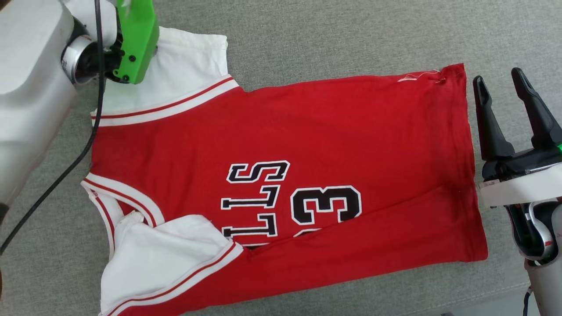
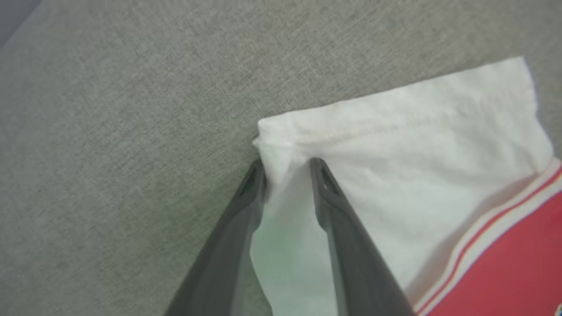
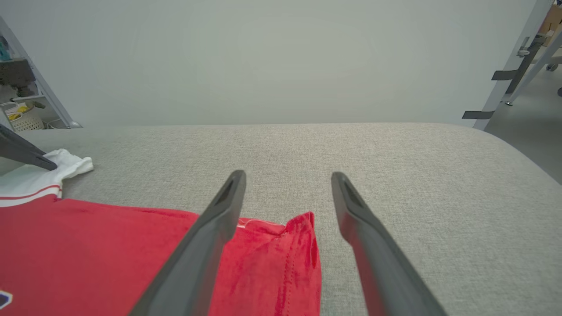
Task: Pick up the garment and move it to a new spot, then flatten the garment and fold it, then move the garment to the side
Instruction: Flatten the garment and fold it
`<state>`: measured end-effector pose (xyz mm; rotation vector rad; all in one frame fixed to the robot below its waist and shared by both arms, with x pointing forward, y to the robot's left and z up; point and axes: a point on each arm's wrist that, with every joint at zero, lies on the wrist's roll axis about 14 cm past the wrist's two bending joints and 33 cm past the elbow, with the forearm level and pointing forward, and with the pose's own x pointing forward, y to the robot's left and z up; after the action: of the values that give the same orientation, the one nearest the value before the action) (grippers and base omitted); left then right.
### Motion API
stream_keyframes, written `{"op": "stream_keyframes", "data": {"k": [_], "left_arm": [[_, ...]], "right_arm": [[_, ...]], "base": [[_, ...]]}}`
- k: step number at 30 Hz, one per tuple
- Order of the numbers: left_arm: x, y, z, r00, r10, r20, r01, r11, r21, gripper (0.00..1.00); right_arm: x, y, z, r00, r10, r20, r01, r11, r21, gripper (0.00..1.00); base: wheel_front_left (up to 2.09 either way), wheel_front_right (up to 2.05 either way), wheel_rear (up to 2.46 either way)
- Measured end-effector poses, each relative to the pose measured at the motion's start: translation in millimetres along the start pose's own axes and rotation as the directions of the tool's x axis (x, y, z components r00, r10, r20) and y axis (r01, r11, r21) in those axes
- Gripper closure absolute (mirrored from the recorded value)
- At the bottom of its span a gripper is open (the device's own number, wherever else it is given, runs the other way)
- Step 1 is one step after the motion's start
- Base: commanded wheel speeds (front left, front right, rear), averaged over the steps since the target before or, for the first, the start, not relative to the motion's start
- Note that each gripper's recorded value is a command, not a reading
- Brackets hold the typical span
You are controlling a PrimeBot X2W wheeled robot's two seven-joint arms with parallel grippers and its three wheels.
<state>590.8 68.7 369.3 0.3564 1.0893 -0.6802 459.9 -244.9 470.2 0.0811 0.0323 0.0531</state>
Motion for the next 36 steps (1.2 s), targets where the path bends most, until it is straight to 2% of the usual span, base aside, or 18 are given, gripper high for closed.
{"op": "stream_keyframes", "data": {"k": [4, 5, 7, 11, 14, 16, 19, 24, 26, 32, 33, 36], "left_arm": [[-8.5, -9.1, 5.6, 0.998, -0.011, 0.058, 0.01, 1.0, 0.017, 1.0], [-21.8, -14.5, 9.8, 0.993, -0.013, 0.118, 0.01, 1.0, 0.029, 1.0], [-34.3, -18.5, 16.5, 0.985, -0.014, 0.174, 0.007, 0.999, 0.041, 1.0], [-62.4, -26.5, 28.6, 0.956, -0.01, 0.292, -0.012, 0.997, 0.075, 1.0], [-79.4, -30.3, 28.4, 0.937, -0.006, 0.35, -0.027, 0.996, 0.089, 1.0], [-88.4, -31.2, 24.7, 0.928, -0.001, 0.373, -0.036, 0.995, 0.092, 1.0], [-101.3, -32.7, 19.0, 0.913, 0.006, 0.407, -0.049, 0.994, 0.094, 1.0], [-114.2, -32.8, 12.0, 0.896, 0.019, 0.443, -0.073, 0.992, 0.105, 1.0], [-115.7, -31.3, 9.3, 0.893, 0.025, 0.449, -0.084, 0.99, 0.112, 1.0], [-103.1, -31.9, 2.5, 0.894, 0.008, 0.449, -0.066, 0.991, 0.113, 1.0], [-94.9, -29.7, -1.9, 0.898, 0.005, 0.44, -0.059, 0.992, 0.109, 1.0], [-87.9, -27.3, -5.5, 0.901, 0.003, 0.434, -0.053, 0.993, 0.102, 1.0]], "right_arm": [[2.3, -6.6, 17.1, 0.999, 0.005, 0.038, -0.004, 0.999, -0.033, 0.0], [9.5, -11.9, 41.2, 0.997, 0.022, 0.08, -0.016, 0.997, -0.081, 0.0], [15.4, -14.2, 55.0, 0.996, 0.042, 0.077, -0.033, 0.992, -0.119, 0.0], [26.4, -17.5, 67.4, 0.997, 0.072, -0.027, -0.075, 0.983, -0.17, 0.0], [30.4, -18.0, 57.0, 0.978, 0.086, -0.19, -0.12, 0.978, -0.173, 0.0], [31.1, -20.3, 47.3, 0.949, 0.085, -0.302, -0.136, 0.979, -0.154, 0.0], [30.8, -21.3, 30.9, 0.88, 0.084, -0.467, -0.163, 0.978, -0.131, 0.0], [21.2, -19.4, -6.6, 0.721, 0.081, -0.688, -0.206, 0.973, -0.101, 0.0], [20.6, -15.7, -18.7, 0.676, 0.087, -0.732, -0.218, 0.972, -0.086, 0.0], [30.9, -4.8, -54.2, 0.598, 0.093, -0.796, -0.249, 0.966, -0.074, 0.0], [32.5, 0.6, -77.2, 0.554, 0.091, -0.827, -0.264, 0.962, -0.071, 0.0], [27.5, 4.1, -101.3, 0.501, 0.083, -0.861, -0.288, 0.955, -0.076, 0.0]], "base": [[0.0, 0.0, 0.0], [0.0, 0.0, 0.0], [0.0, 0.0, 0.0], [0.0, 0.0, 0.0], [0.0, 0.0, 0.0], [0.0, 0.0, 0.0], [0.0, 0.0, 0.0], [0.0, 0.0, 0.0], [0.0, 0.0, 0.0], [0.0, 0.0, 0.0], [0.0, 0.0, 0.0], [0.0, 0.0, 0.0]]}}
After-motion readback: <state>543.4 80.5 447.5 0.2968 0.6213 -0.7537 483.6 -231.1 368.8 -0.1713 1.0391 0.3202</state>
